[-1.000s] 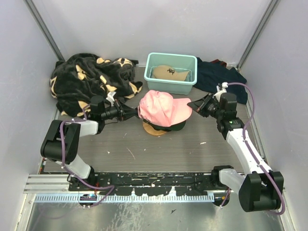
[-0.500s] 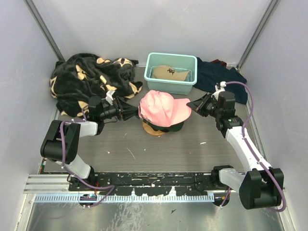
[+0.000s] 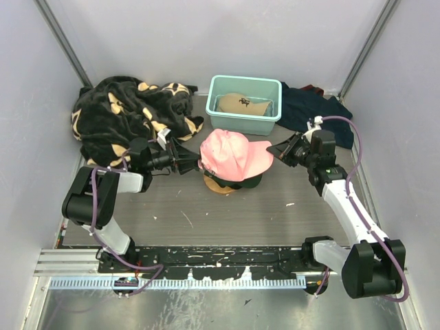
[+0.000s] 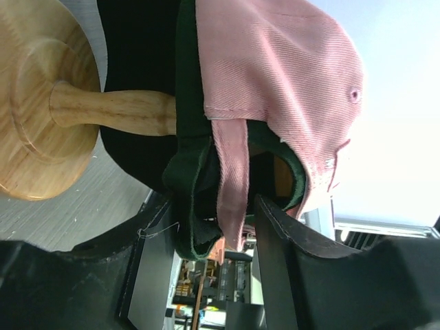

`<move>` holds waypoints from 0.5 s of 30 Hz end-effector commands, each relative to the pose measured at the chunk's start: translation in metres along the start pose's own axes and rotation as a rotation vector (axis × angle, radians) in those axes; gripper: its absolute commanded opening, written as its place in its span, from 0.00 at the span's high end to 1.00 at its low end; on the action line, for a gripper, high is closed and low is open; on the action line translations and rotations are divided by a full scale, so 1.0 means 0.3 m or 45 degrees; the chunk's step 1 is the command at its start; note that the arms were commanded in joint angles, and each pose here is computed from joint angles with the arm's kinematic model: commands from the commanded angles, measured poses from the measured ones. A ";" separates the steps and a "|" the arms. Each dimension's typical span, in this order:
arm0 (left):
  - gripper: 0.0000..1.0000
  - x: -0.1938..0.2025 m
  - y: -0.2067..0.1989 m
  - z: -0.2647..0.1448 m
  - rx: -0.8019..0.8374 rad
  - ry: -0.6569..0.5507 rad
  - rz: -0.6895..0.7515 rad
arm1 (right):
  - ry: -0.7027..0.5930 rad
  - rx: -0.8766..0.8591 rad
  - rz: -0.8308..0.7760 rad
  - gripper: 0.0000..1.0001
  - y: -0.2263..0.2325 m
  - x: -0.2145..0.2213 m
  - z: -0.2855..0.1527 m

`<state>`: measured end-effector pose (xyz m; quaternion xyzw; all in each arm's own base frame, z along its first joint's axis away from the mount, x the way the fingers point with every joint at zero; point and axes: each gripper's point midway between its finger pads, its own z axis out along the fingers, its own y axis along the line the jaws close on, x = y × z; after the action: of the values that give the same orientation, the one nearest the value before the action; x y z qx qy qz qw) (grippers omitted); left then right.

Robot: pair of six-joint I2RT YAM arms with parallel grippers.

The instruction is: Stack the hats

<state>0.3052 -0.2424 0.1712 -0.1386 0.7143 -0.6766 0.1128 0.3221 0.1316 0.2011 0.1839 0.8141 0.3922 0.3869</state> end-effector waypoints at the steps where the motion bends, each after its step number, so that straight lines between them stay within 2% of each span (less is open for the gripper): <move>1: 0.45 0.023 -0.010 0.010 -0.049 0.059 0.108 | 0.058 0.105 -0.091 0.99 -0.058 0.038 -0.002; 6: 0.45 0.031 0.009 0.007 -0.184 0.073 0.199 | 0.053 0.105 -0.091 0.99 -0.056 0.036 -0.005; 10: 0.46 0.023 0.013 0.014 -0.216 0.069 0.211 | 0.060 0.104 -0.088 0.99 -0.059 0.044 -0.005; 11: 0.48 0.021 0.016 0.022 -0.214 0.073 0.208 | 0.064 0.105 -0.087 0.99 -0.060 0.049 -0.004; 15: 0.66 0.029 0.032 0.062 -0.215 0.107 0.204 | 0.073 0.105 -0.087 0.99 -0.064 0.060 -0.005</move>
<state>0.3024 -0.2507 0.1657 -0.0816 0.7746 -0.6134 0.1303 0.3216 0.1323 0.2023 0.1838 0.8159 0.3890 0.3862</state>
